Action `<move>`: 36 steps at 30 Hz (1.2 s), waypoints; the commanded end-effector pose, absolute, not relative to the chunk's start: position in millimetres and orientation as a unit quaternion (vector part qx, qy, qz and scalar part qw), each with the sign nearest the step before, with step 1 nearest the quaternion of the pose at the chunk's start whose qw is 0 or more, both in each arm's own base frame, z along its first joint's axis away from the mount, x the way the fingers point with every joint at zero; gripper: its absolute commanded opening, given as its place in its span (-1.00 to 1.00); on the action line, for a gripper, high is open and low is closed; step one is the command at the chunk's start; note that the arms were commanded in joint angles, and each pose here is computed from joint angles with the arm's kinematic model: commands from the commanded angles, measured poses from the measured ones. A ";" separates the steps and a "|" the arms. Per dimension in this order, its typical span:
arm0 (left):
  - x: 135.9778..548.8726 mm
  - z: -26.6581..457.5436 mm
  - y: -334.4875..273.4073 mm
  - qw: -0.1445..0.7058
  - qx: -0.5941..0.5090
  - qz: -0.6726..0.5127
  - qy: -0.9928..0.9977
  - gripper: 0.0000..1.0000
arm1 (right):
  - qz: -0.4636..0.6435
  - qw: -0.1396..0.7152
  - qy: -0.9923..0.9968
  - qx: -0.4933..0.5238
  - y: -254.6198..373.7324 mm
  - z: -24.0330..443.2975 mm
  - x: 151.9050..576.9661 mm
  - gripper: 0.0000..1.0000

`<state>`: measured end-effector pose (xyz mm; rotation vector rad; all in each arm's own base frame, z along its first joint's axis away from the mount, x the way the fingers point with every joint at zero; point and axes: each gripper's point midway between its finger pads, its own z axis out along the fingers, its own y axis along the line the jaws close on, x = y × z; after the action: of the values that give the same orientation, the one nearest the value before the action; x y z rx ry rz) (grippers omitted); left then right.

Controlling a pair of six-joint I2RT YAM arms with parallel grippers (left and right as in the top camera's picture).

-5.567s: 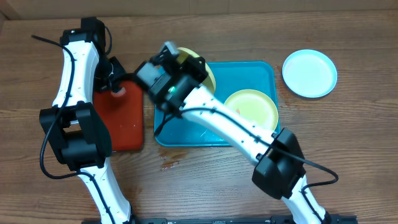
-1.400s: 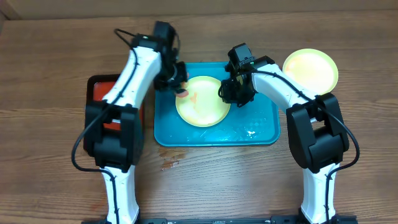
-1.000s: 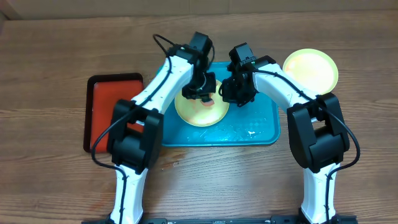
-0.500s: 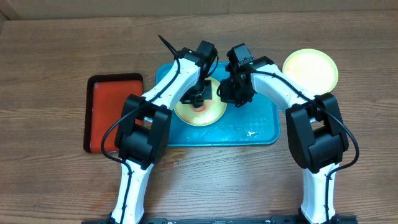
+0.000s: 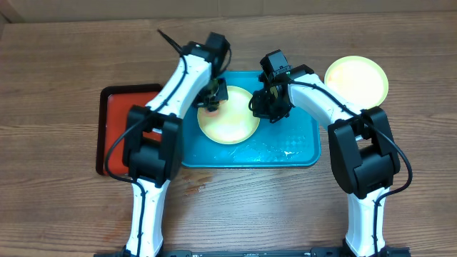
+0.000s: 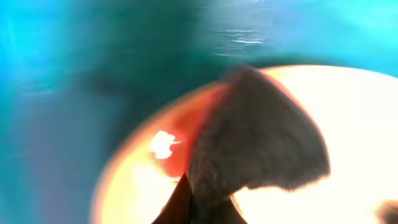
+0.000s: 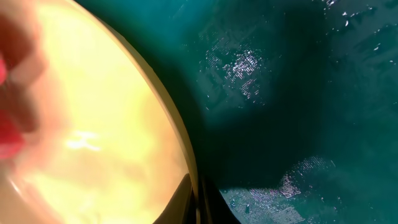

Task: Clean dirty plates on tray and stack at the side

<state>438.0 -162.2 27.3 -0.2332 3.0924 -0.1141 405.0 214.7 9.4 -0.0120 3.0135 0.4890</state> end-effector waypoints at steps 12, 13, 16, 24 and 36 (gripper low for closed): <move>439.2 15.4 -146.6 0.041 -0.048 0.055 0.996 -0.92 | 0.128 0.059 0.990 0.008 198.8 6.4 410.7 -0.92; 441.3 16.7 -137.5 0.049 -0.052 0.078 0.994 -0.92 | 0.128 0.059 0.990 0.008 198.8 6.4 410.6 -0.92; 445.5 23.6 -106.7 0.069 -0.058 0.156 0.984 -0.92 | 0.128 0.058 0.990 0.008 198.5 6.3 410.5 -0.92; 439.9 44.6 -75.5 0.062 -0.129 0.186 0.972 -0.92 | 0.128 0.058 0.990 0.008 198.6 6.3 410.1 -0.92; 455.2 140.7 -25.0 0.088 -0.256 -0.046 0.962 -0.92 | 0.064 0.117 0.990 -0.040 199.7 58.9 427.7 -0.92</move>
<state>449.8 -30.1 96.0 -0.7352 2.9248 0.1442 401.0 203.2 16.5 -0.0554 3.0470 0.3511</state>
